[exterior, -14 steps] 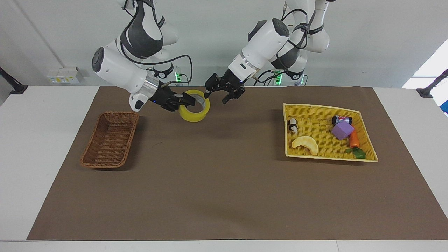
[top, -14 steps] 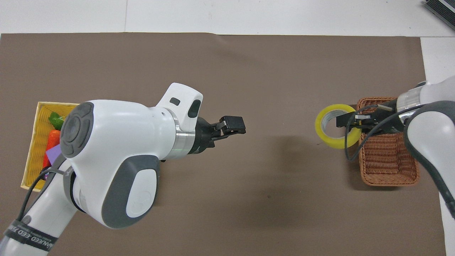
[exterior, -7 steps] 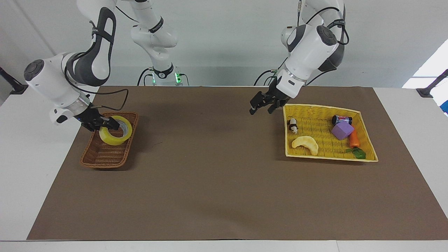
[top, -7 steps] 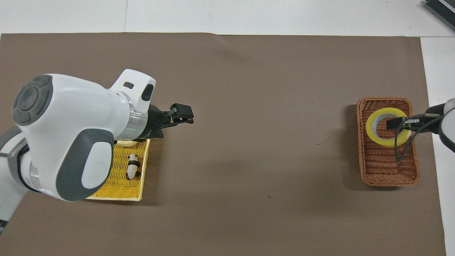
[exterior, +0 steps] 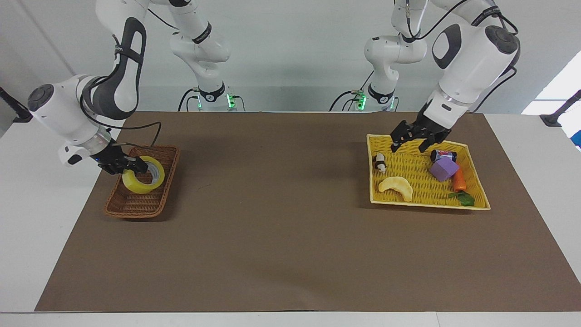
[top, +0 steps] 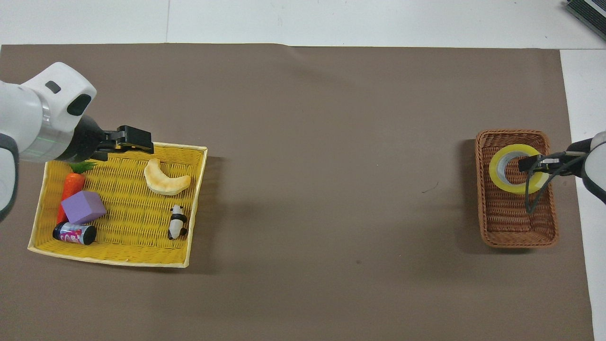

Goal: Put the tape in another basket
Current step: 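Lower the tape into the wicker basket and open the right gripper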

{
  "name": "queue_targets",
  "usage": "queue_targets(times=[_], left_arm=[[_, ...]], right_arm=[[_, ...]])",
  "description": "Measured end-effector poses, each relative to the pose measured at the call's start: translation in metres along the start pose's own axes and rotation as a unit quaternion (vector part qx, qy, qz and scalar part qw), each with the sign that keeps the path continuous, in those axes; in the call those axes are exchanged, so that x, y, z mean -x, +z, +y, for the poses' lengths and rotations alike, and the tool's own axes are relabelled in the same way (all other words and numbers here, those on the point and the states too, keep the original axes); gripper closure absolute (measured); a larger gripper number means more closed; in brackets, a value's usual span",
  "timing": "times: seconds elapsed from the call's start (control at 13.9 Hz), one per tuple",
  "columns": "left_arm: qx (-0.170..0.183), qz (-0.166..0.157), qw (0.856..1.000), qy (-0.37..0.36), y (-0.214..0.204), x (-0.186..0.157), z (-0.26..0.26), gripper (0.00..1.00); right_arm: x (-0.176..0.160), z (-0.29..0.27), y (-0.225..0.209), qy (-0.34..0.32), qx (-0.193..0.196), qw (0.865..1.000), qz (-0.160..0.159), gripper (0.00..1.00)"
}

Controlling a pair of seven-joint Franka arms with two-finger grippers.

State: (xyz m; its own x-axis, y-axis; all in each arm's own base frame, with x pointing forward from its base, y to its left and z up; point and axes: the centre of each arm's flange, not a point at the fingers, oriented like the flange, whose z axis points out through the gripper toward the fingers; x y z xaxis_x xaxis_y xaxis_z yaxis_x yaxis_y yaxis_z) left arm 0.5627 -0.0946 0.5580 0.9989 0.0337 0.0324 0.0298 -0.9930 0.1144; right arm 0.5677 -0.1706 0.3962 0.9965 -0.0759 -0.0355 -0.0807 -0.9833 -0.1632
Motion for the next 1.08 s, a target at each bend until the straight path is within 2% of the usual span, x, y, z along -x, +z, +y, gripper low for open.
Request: queue_targets(times=[0.14, 0.36, 0.43, 0.72, 0.79, 0.93, 1.08], left_arm=[[-0.047, -0.004, 0.999, 0.025, -0.009, 0.0, -0.014, 0.0], [-0.073, -0.041, 0.995, 0.06, -0.034, 0.006, -0.031, 0.0], [-0.074, -0.046, 0.994, 0.069, -0.045, 0.008, -0.033, 0.0], [-0.07, -0.048, 0.993, 0.084, -0.062, 0.01, -0.037, 0.0], [-0.06, -0.049, 0.994, 0.08, -0.061, 0.009, -0.038, 0.0], [-0.033, -0.043, 0.996, 0.066, -0.063, 0.006, -0.048, 0.0], [-0.029, -0.043, 0.997, 0.061, -0.065, 0.006, -0.057, 0.0]], right_arm=[[-0.001, 0.003, 0.005, 0.002, 0.0, 1.0, -0.002, 0.45], [-0.003, 0.003, 0.003, 0.002, 0.001, 1.0, 0.001, 0.09], [-0.004, 0.003, 0.002, 0.002, 0.001, 1.0, 0.003, 0.01], [-0.022, -0.023, -0.037, -0.019, 0.01, 0.999, 0.034, 0.0], [-0.028, -0.04, -0.053, -0.031, 0.025, 0.998, 0.041, 0.0], [-0.03, -0.074, -0.085, -0.038, 0.063, 0.996, 0.046, 0.0], [-0.02, -0.112, -0.107, -0.014, 0.071, 0.997, 0.039, 0.0]])
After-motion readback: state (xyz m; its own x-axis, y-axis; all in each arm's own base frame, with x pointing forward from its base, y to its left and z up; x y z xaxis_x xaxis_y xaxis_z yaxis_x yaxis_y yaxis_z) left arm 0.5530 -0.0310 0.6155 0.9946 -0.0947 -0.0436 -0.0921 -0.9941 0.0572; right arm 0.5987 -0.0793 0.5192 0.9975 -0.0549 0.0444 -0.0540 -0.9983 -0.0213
